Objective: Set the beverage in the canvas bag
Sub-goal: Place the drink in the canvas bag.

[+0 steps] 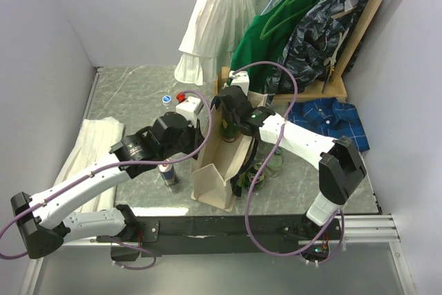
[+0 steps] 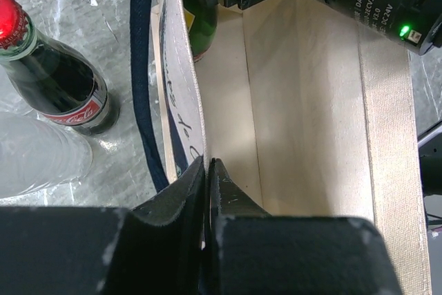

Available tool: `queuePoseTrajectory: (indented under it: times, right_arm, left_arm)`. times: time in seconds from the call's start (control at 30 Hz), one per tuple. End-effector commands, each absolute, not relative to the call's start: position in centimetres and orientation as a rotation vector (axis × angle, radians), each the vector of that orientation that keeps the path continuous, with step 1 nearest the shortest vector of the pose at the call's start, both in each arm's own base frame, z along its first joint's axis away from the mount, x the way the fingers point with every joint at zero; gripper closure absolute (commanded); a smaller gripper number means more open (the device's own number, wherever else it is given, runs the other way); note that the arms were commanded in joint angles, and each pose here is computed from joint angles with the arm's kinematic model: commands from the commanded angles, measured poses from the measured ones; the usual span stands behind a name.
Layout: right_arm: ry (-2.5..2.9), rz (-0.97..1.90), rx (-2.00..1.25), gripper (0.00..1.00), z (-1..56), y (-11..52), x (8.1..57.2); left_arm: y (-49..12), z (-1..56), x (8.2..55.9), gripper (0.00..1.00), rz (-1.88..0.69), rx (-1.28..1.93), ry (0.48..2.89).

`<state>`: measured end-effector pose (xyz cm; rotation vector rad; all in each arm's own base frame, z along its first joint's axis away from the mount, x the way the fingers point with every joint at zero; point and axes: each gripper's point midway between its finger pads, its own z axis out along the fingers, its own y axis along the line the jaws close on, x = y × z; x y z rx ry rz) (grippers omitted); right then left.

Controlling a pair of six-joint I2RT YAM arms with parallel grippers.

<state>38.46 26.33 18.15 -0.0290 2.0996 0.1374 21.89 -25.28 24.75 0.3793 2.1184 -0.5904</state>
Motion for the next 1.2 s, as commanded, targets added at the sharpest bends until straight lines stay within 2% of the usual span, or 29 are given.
queuePoseTrajectory:
  times: [0.0, 0.2, 0.57, 0.9, 1.17]
  right_arm:
    - [2.028, 0.179, 0.052, 0.53, 20.3, 26.4, 38.9]
    - [2.041, 0.182, 0.051, 0.42, 19.9, 26.2, 38.5]
    - [2.024, 0.183, 0.055, 0.42, 20.7, 25.8, 38.4]
    - [1.946, 0.262, 0.079, 0.41, 26.3, 25.4, 37.5]
    - [1.895, 0.307, 0.086, 0.39, 31.1, 24.0, 35.8]
  left_arm:
    - [-25.4, 26.1, 21.7, 0.87, -0.617, 0.384, 2.081]
    - [-25.5, 25.7, 21.7, 0.86, -0.613, 0.386, 2.091]
    - [-25.6, 25.7, 21.9, 0.84, -0.608, 0.380, 2.092]
    - [-25.5, 26.2, 22.2, 0.83, -0.596, 0.366, 2.083]
    - [-25.1, 26.7, 22.8, 0.75, -0.553, 0.364, 2.066]
